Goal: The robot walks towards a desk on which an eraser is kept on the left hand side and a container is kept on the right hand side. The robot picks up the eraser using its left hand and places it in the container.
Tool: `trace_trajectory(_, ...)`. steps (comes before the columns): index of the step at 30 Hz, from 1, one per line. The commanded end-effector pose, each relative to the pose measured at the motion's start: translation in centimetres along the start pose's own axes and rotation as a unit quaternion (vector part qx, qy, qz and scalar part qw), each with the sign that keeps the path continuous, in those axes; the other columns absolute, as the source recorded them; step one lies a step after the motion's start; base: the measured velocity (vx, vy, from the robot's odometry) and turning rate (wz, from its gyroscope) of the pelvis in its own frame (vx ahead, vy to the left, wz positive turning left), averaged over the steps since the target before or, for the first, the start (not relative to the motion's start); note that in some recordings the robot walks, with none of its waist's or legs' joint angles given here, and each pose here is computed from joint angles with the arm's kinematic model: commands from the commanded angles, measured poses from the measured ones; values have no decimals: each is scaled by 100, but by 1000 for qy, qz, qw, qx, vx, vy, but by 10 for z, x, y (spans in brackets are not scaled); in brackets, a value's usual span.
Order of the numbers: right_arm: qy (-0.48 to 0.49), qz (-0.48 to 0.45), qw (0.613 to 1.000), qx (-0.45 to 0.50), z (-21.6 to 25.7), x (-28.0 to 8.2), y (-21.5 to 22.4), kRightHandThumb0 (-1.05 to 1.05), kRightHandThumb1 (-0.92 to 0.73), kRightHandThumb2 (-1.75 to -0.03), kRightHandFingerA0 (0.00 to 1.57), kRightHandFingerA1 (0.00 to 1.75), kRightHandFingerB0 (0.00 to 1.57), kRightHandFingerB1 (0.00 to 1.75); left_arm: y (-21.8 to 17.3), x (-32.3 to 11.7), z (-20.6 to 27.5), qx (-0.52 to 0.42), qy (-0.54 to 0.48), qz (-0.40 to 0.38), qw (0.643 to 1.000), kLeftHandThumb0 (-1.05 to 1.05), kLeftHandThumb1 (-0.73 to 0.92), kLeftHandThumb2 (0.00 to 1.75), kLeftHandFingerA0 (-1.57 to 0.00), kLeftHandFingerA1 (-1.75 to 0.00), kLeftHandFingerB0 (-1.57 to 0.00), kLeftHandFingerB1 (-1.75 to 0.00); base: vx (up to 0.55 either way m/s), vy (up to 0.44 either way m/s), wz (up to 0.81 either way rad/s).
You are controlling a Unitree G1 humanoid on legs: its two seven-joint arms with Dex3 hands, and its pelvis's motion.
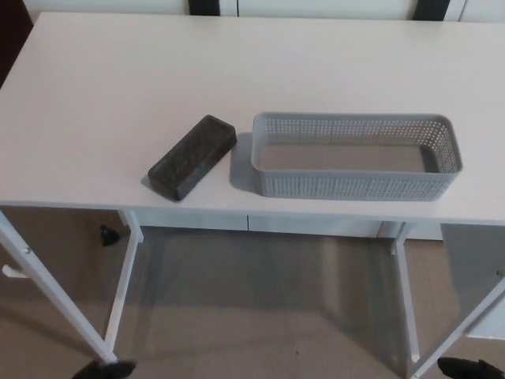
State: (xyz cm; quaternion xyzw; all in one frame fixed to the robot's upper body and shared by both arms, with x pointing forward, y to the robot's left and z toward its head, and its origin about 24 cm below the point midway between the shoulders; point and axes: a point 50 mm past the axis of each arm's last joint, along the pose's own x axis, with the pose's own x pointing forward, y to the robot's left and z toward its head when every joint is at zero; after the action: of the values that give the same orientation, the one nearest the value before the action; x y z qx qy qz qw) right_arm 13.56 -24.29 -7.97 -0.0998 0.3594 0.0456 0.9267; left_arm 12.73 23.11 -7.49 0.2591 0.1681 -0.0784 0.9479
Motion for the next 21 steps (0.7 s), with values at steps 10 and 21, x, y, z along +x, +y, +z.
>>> trace_trajectory(10, -13, -6, 1000, -20, 8, 0, -7, -12, -34, -81, 52, 66, 20, 53, 38, -75, 271, 41, -569, -250, 782, -86, 63, 63, -40, -49, -31, -40, 0, 0, 0)
trace_trajectory(21, -11, -9, 1000, -24, 8, 1, -7, -11, -35, -81, 50, 65, 21, 53, 112, -11, 321, 164, -566, 141, 795, -40, 39, 98, 0, -51, -1, -51, 0, 0, 0)
